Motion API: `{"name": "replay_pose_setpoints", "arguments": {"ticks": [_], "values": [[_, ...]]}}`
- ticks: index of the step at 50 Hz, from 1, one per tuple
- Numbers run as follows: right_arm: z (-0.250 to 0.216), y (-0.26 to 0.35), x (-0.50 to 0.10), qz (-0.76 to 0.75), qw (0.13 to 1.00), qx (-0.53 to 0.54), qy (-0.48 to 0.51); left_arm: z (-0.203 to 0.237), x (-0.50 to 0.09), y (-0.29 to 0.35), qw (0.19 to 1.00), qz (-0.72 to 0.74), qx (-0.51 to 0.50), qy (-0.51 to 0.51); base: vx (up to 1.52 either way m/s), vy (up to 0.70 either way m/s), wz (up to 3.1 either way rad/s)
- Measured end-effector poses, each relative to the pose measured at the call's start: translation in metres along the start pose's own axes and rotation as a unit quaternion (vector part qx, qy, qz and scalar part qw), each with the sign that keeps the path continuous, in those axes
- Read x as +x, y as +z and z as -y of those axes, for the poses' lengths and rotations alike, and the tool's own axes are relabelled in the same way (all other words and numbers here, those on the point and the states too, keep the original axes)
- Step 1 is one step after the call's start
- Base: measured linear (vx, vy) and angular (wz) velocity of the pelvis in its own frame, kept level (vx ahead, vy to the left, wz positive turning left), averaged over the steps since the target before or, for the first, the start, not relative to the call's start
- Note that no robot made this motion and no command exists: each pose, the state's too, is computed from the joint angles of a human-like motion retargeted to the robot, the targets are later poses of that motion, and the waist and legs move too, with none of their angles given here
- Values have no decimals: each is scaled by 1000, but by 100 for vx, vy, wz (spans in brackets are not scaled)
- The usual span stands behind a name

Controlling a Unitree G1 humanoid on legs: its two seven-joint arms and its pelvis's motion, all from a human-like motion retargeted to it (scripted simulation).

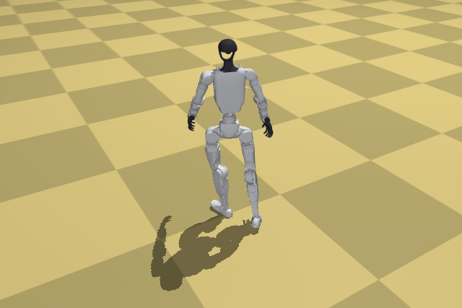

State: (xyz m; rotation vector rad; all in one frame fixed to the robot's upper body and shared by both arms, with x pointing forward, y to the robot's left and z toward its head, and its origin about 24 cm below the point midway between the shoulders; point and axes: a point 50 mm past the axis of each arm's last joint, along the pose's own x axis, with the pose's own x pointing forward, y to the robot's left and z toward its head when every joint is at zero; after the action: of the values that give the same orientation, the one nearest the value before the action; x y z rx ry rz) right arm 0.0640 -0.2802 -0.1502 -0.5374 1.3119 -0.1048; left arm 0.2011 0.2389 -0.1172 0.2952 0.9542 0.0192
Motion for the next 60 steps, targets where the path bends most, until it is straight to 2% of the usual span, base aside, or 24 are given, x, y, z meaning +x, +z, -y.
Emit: {"name": "replay_pose_setpoints", "arguments": {"ticks": [4, 7, 16, 20, 29, 36, 40, 45, 50, 55, 60], "values": [[-6, -10, 1, -34, 999, -21, 22, -21, -7, -36, 997, -59, 48, 17, 16, 24, 172], [-13, -7, 2, -44, 998, -30, 36, -44, -14, -56, 991, -102, 55, 67, 26, 22, 210], [-22, 38, 1, 44, 998, -26, 47, -92, -32, -79, 962, -151, -78, 213, 43, 15, 307], [-17, 64, 0, 97, 994, -32, 34, -101, -34, -75, 954, -118, -128, 243, 53, 6, 325], [15, 78, 1, 130, 986, -94, -42, -85, -54, -128, 938, -161, -126, 280, 62, -3, 277], [32, 98, 0, 151, 979, -125, -64, -51, -87, -195, 928, -254, -136, 236, 50, -29, 64], [44, 111, -3, 166, 979, -101, -69, -18, -108, -228, 920, -307, -176, 168, 46, -10, 37], [47, 118, -5, 172, 982, -61, -50, 2, -117, -241, 911, -353, -188, 102, 39, -26, 19], [33, 102, 0, 137, 988, -70, -28, 2, -105, -226, 921, -313, -213, 94, 27, -18, 20], [24, 91, 4, 85, 990, -114, -9, -10, -72, -180, 927, -210, -288, 119, 26, -9, -16], [17, 84, 6, 60, 990, -127, -1, -13, -47, -136, 940, -133, -297, 102, 25, -3, 53]]}}
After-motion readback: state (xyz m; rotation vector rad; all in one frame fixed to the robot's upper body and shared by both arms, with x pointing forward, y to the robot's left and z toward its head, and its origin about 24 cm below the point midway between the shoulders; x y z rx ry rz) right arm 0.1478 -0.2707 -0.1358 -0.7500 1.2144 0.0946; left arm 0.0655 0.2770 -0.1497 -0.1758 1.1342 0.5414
